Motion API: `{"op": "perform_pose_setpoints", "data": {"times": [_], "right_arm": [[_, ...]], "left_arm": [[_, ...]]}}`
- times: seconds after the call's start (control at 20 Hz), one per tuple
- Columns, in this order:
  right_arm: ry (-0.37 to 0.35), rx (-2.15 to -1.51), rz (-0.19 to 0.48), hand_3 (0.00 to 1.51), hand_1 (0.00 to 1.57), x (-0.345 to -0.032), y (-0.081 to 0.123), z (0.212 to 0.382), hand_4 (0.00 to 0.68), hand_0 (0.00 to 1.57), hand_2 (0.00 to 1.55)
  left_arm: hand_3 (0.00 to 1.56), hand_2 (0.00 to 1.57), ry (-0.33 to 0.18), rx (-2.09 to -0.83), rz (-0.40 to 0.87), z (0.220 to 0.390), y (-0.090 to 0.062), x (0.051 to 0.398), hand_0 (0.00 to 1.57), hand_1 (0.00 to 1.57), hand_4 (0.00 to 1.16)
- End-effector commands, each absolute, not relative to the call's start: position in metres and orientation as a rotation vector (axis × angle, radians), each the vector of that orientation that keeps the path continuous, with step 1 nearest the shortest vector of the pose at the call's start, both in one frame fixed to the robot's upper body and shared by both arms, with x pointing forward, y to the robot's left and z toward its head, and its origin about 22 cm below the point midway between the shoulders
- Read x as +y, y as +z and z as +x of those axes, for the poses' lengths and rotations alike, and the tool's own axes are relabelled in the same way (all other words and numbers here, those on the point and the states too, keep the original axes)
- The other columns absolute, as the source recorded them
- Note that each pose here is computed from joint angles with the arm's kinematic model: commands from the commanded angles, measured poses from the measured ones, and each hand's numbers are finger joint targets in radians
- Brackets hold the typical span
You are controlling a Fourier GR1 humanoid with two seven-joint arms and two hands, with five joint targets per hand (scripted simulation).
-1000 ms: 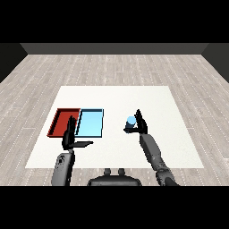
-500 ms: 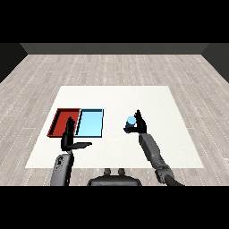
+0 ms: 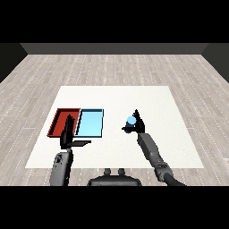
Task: Pick the blue can and put it in the blue box
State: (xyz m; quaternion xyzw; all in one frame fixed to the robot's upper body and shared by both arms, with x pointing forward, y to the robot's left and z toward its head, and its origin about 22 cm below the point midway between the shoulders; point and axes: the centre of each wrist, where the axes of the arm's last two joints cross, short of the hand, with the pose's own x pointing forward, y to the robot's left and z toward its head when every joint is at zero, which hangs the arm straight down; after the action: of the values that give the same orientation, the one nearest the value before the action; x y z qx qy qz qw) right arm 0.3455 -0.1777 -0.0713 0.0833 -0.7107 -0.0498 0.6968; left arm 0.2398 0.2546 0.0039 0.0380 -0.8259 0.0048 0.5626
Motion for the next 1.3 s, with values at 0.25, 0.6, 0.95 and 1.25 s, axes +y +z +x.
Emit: {"op": "perform_pose_setpoints", "data": {"times": [0.25, 0.6, 0.95, 1.25], "right_arm": [[-0.127, -1.568, 0.074, 0.95, 0.88, -0.168, -0.075, 0.353, 0.000, 0.88, 1.08], [-0.130, -1.520, -0.019, 1.44, 1.47, -0.157, -0.053, 0.363, 0.554, 1.47, 1.46], [-0.059, -1.618, 0.009, 1.32, 1.46, -0.154, -0.039, 0.379, 0.448, 1.46, 1.47], [0.036, -1.732, -0.067, 1.37, 1.45, -0.147, -0.037, 0.364, 0.498, 1.45, 1.47]], "left_arm": [[0.00, 0.00, -0.005, -1.950, 0.099, 0.244, -0.004, 0.247, 0.00, 0.00, 0.00], [0.00, 0.00, 0.030, -1.960, 0.081, 0.249, -0.001, 0.246, 0.00, 0.00, 0.00], [0.00, 0.00, -0.007, -1.951, 0.082, 0.238, -0.003, 0.252, 0.00, 0.00, 0.00], [0.00, 0.00, -0.016, -1.940, 0.062, 0.219, -0.006, 0.242, 0.00, 0.00, 0.00]]}}
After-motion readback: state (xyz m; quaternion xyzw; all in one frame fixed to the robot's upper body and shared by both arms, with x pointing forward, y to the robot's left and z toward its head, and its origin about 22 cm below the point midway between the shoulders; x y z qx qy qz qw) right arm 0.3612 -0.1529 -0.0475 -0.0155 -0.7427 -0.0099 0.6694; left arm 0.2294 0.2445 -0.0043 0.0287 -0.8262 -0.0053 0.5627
